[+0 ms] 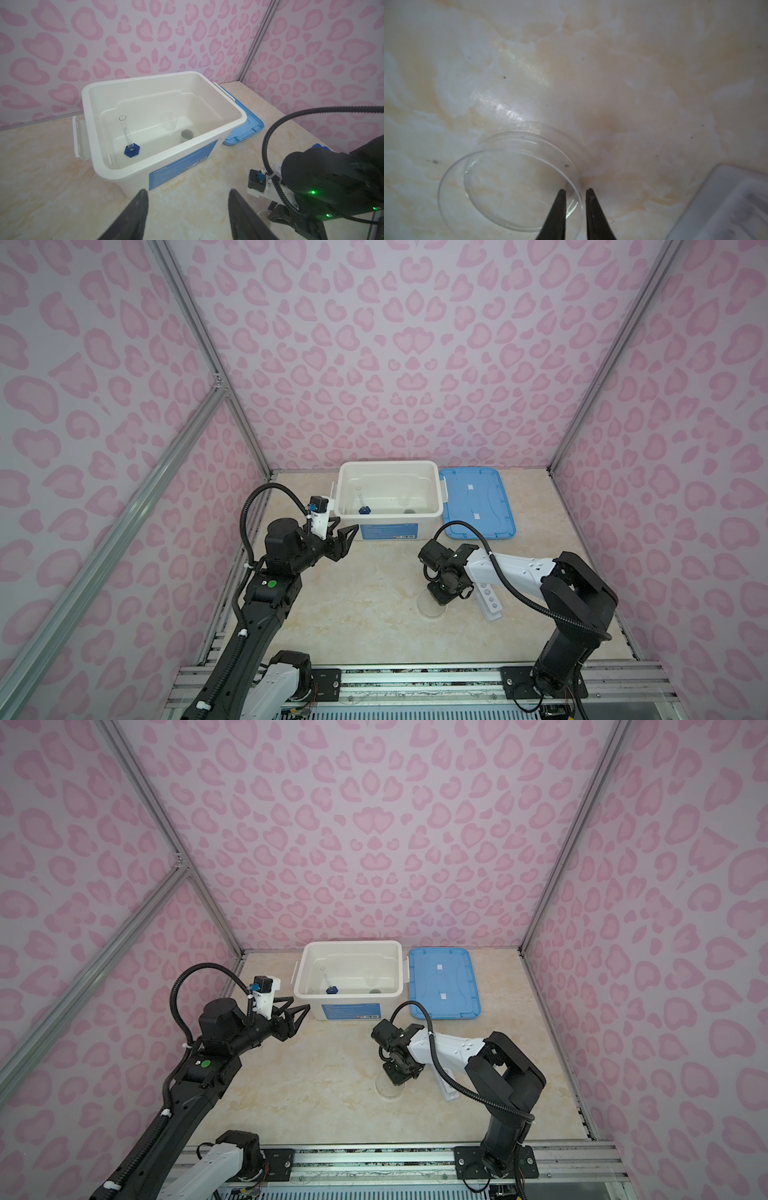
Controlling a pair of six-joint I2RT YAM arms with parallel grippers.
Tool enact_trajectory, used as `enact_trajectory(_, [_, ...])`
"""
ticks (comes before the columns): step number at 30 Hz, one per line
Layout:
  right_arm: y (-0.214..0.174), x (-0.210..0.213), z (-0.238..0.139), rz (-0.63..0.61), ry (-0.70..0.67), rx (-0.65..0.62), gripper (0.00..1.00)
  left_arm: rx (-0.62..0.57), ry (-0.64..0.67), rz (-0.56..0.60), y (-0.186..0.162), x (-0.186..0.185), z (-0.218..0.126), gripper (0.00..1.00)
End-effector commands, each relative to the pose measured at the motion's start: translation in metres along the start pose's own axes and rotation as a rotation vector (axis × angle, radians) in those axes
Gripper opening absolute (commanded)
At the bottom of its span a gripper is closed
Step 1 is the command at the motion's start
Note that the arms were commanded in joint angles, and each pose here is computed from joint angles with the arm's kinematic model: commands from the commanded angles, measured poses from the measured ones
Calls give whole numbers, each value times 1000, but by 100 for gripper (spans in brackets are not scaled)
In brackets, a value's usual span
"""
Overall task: Organize the chemistry lab equipment
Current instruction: 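Lower the right gripper and pinch the petri dish rim, then lift the petri dish with the right gripper and carry it over the tub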
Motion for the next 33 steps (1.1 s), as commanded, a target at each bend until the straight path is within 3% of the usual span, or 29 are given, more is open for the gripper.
enact_trajectory(1, [0, 0, 2, -2, -5, 4, 16, -19, -1, 23, 5, -1, -1, 63])
enact_trajectory(13, [1, 0, 1, -23, -41, 24, 3, -21, 1, 25, 5, -2, -1, 63])
enact_trajectory(21, [2, 4, -6, -75, -22, 69, 2, -23, 2, 27, 6, -2, -2, 63])
enact_trajectory(33, [30, 3, -75, -130, 32, -30, 1, -28, 2, 28, 7, -2, -3, 63])
Point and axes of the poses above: each gripper's point midway between its finger pads, its own z axis out along the fingers, its own x axis along the line the jaws close on, y = z × x, the point moved 8 cm from there along -z, back along the fingers, and after that the axes turned 9 degrees about -z, right-handed, at the moved point
